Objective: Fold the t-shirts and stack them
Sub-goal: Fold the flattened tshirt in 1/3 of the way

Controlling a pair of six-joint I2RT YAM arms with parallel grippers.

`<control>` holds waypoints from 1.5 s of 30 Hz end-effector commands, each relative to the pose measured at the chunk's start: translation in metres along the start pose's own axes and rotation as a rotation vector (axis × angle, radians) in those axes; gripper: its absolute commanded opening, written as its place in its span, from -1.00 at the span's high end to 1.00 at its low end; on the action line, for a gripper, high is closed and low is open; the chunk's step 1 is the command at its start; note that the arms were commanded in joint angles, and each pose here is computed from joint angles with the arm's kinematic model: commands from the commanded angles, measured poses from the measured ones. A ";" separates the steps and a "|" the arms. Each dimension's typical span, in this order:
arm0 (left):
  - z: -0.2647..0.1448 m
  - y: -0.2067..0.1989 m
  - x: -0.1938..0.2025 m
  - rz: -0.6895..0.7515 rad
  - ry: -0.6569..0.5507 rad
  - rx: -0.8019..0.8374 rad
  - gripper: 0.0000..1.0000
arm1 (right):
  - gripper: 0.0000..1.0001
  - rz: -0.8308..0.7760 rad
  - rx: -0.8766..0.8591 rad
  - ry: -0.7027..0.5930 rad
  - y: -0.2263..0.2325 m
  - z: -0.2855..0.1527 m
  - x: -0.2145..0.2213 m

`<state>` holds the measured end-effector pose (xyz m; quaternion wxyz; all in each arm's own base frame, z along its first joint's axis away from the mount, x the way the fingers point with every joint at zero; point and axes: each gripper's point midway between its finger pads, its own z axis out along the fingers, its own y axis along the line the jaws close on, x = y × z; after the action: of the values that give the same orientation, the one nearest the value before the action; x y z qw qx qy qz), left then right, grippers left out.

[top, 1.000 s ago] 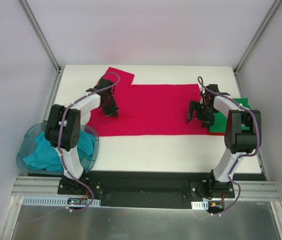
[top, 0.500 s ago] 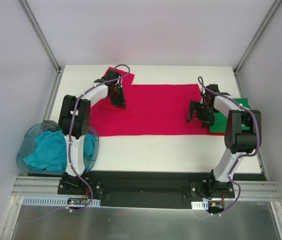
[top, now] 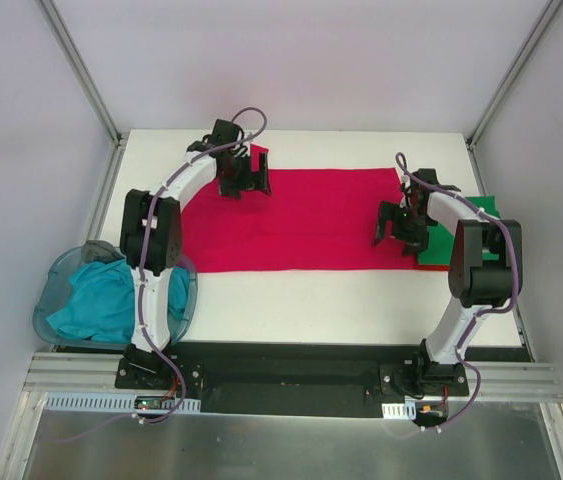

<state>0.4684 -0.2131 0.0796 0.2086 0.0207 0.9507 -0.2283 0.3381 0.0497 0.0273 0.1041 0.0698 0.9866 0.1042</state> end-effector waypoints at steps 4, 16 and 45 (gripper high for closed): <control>-0.064 -0.015 -0.010 0.029 -0.087 0.004 -0.98 | -0.92 -0.013 -0.051 -0.066 0.010 -0.020 -0.003; -0.035 0.034 0.061 -0.223 0.026 -0.093 -0.98 | -0.92 -0.118 0.009 -0.082 0.051 -0.026 0.023; -0.055 0.143 0.142 -0.459 0.076 -0.393 -0.98 | -0.92 -0.177 -0.003 0.075 0.086 0.018 0.074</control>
<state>0.3708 -0.1092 0.0321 0.1582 -0.1929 0.9527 -0.1736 0.2984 0.1356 0.0229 0.1062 -0.0181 0.9911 0.0782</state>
